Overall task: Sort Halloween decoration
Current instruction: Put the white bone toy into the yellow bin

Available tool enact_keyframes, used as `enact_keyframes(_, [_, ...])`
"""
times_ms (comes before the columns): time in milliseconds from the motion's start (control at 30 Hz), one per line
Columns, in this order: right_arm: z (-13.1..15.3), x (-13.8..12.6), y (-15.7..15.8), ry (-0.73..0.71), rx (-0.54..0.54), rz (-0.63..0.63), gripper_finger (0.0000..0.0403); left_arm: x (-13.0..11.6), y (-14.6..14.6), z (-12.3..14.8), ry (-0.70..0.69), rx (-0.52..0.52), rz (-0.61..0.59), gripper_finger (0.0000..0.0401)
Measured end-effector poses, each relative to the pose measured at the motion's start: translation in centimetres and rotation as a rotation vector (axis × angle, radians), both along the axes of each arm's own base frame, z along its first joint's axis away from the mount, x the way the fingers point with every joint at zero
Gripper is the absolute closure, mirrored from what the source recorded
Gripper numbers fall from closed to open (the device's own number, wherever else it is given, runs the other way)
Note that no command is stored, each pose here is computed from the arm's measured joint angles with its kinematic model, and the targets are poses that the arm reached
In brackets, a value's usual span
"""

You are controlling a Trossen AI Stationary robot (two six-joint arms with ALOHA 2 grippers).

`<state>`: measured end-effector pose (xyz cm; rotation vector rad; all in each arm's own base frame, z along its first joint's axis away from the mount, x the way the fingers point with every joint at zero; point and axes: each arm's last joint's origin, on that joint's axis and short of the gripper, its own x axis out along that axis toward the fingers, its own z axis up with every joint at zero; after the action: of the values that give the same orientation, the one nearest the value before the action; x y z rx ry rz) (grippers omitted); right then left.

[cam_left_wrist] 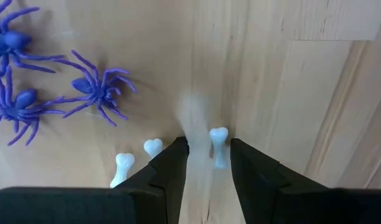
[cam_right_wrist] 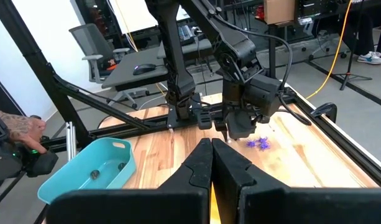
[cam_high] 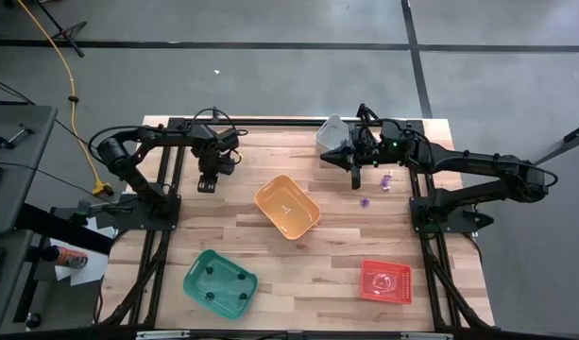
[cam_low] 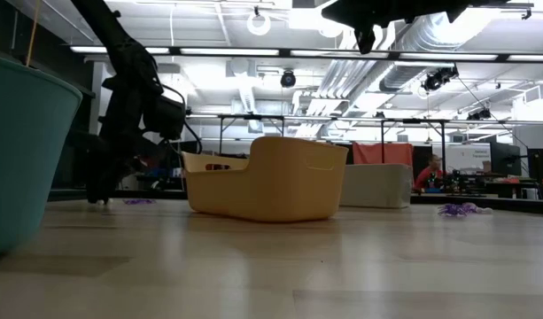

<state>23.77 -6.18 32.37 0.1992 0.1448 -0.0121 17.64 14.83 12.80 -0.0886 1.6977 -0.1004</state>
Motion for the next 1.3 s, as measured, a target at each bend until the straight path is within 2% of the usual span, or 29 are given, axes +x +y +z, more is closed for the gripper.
enact_keyframes(400, [0.0, 0.0, 0.0, 0.0, 0.0, 0.0, 0.0402, -0.1, -0.6, -0.5, 0.034, 0.047, 0.068, 0.0286])
enact_keyframes(633, [0.0, 0.0, 0.0, 0.0, 0.0, 0.0, 0.0402, 0.4, -1.3, -0.6, 0.061, 0.087, 0.048, 0.0289])
enact_keyframes(767, [0.0, 0.0, 0.0, 0.0, 0.0, 0.0, 0.0402, 0.6, -1.5, -0.6, 0.07, 0.106, 0.046, 0.0313])
enact_keyframes(1000, [0.0, 0.0, 0.0, 0.003, 0.001, 0.0, 0.0402, 0.6, -1.4, -0.6, 0.073, 0.124, 0.075, 0.039])
enact_keyframes(1300, [0.0, 0.0, 0.0, 0.003, 0.001, 0.0, 0.0402, 0.6, -1.4, -0.6, 0.072, 0.119, 0.082, 0.0398])
